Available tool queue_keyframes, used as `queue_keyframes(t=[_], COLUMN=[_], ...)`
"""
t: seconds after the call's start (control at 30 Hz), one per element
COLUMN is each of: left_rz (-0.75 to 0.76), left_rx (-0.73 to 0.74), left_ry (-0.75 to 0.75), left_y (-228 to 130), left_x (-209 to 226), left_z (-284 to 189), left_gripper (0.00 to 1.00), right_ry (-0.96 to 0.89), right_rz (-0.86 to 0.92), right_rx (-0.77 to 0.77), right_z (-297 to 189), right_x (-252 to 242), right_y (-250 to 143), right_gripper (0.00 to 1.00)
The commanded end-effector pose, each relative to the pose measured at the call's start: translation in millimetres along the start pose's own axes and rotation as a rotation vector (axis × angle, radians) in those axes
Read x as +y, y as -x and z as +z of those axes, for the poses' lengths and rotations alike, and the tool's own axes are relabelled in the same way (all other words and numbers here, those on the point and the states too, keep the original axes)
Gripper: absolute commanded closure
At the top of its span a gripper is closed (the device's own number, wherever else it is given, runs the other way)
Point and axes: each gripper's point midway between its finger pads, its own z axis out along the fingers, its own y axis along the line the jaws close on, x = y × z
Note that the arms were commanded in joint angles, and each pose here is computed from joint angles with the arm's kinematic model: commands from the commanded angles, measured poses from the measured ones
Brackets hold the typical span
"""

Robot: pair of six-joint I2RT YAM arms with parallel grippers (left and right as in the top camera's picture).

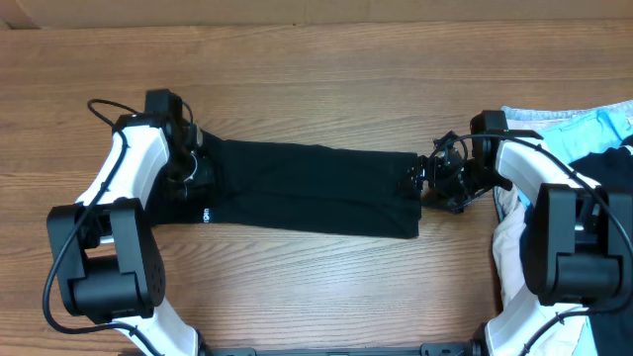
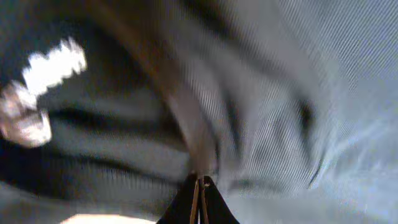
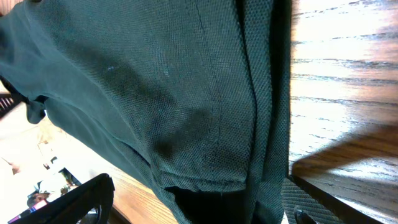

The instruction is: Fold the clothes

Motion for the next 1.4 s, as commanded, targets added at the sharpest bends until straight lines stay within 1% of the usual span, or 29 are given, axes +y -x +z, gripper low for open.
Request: queue_keyframes(t=[0.0, 0.2, 0.33, 0.4, 0.43, 0.47, 0.5, 0.6, 0.7, 0.83, 0.93, 0.97, 1.03, 1.07, 1.23, 1.37], left_rz=[0.015, 0.016, 0.013, 0.007, -0.003, -0.012, -0.024, -0.039, -0.026, -0.013, 0.051, 0.06, 0.076, 0.077, 0.08, 0.083], left_rx=[-0.01, -0.035, -0.004, -0.005, -0.027, -0.051, -0.082, -0.109, -0.123, -0.11, -0.092, -0.088, -0.082, -0.08, -0.063, -0.049], left_ry=[-0.019, 0.026, 0.037, 0.068, 0.105, 0.133, 0.161, 0.15, 0.109, 0.076, -0.019, -0.042, -0.089, -0.104, -0.119, -0.115], left_y=[1, 4, -6, -7, -2, 4, 11, 16, 14, 2, -6, -7, -9, -9, -8, -3], left_x=[-7, -4, -2, 4, 10, 14, 19, 19, 15, 15, 1, -3, -11, -14, -18, -22], left_z=[-18, -53, -57, -57, -58, -58, -58, -46, -21, 9, 21, 22, 21, 20, 9, -15], left_gripper=[0.96, 0.96, 0.96, 0.95, 0.71, 0.56, 0.54, 0.56, 0.56, 0.57, 0.63, 0.68, 0.89, 0.96, 0.96, 0.96], right_ry=[0.008, 0.008, 0.009, 0.009, 0.009, 0.009, 0.009, 0.009, 0.009, 0.009, 0.009, 0.009, 0.009, 0.009, 0.008, 0.008], right_rz=[-0.008, -0.009, -0.009, -0.009, -0.01, -0.011, -0.012, -0.011, -0.008, -0.009, -0.008, -0.009, -0.008, -0.008, -0.004, -0.004], right_rx=[-0.002, -0.002, -0.002, -0.003, -0.004, -0.005, -0.007, -0.004, -0.001, -0.002, -0.002, -0.002, -0.002, -0.002, 0.004, 0.004], right_z=[-1, -1, -1, -1, -1, -1, -1, -1, -1, -1, -1, -1, -1, -1, -1, -1], right_x=[4, 4, 4, 4, 4, 4, 4, 4, 4, 4, 4, 4, 4, 4, 4, 4], right_y=[-1, -1, -1, -1, -1, 0, 0, -1, -1, -1, -1, -1, -1, -1, -3, -3], right_gripper=[0.1, 0.1, 0.09, 0.09, 0.09, 0.09, 0.09, 0.09, 0.09, 0.09, 0.09, 0.09, 0.09, 0.09, 0.09, 0.09])
